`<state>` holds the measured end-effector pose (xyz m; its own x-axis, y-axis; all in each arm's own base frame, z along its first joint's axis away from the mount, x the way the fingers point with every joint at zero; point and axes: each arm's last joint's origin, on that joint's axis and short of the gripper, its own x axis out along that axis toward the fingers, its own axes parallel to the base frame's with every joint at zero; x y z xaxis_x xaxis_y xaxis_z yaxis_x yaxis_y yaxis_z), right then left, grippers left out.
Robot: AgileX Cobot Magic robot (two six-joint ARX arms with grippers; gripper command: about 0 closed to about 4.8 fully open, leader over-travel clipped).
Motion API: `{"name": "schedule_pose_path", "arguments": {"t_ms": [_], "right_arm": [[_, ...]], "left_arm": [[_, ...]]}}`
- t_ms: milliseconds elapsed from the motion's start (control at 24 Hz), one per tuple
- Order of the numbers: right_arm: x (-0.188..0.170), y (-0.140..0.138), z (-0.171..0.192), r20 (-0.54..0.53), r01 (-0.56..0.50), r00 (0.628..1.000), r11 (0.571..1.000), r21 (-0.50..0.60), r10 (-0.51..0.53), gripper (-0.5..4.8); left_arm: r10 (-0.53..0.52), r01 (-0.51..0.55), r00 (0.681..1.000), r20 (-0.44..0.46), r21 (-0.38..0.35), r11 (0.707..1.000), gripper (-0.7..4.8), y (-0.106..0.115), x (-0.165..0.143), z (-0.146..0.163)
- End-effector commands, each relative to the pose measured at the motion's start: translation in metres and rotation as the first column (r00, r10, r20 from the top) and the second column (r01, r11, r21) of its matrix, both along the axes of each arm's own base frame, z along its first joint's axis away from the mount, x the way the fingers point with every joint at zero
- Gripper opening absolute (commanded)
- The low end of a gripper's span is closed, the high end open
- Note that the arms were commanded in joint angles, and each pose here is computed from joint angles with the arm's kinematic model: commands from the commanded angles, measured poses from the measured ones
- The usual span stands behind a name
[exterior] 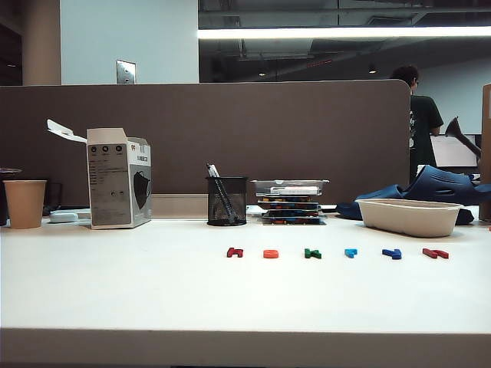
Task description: Select the appropriate letters from the row of letter magnets placed on the table to arrange into the word "sky".
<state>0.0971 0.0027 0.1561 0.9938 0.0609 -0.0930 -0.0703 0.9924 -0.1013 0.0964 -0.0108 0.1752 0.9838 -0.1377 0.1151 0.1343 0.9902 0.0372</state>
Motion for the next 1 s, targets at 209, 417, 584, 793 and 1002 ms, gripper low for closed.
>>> {"name": "schedule_pose_path", "arguments": {"t_ms": [209, 417, 584, 793, 1002], "right_arm": [[0.000, 0.000, 0.003, 0.026, 0.003, 1.000, 1.000, -0.002, -0.003, 0.02], [0.000, 0.000, 0.003, 0.026, 0.003, 1.000, 1.000, -0.002, -0.003, 0.02], [0.000, 0.000, 0.003, 0.026, 0.003, 1.000, 1.000, -0.002, -0.003, 0.02], [0.000, 0.000, 0.003, 0.026, 0.004, 1.000, 1.000, -0.002, -0.004, 0.02], [0.000, 0.000, 0.003, 0.026, 0.003, 1.000, 1.000, -0.002, -0.003, 0.02]], "left_arm": [[0.002, -0.002, 1.000, 0.018, -0.001, 1.000, -0.05, 0.000, -0.001, 0.003], [0.002, -0.002, 1.000, 0.019, -0.002, 1.000, -0.05, 0.000, -0.001, 0.003], [-0.021, 0.022, 0.996, 0.087, -0.009, 1.000, -0.05, 0.000, -0.002, 0.012], [-0.101, 0.101, 0.995, 0.022, 0.004, 0.995, -0.05, 0.000, -0.025, 0.065], [-0.122, 0.123, 0.988, -0.093, 0.005, 0.992, -0.05, 0.003, -0.066, 0.131]]}}
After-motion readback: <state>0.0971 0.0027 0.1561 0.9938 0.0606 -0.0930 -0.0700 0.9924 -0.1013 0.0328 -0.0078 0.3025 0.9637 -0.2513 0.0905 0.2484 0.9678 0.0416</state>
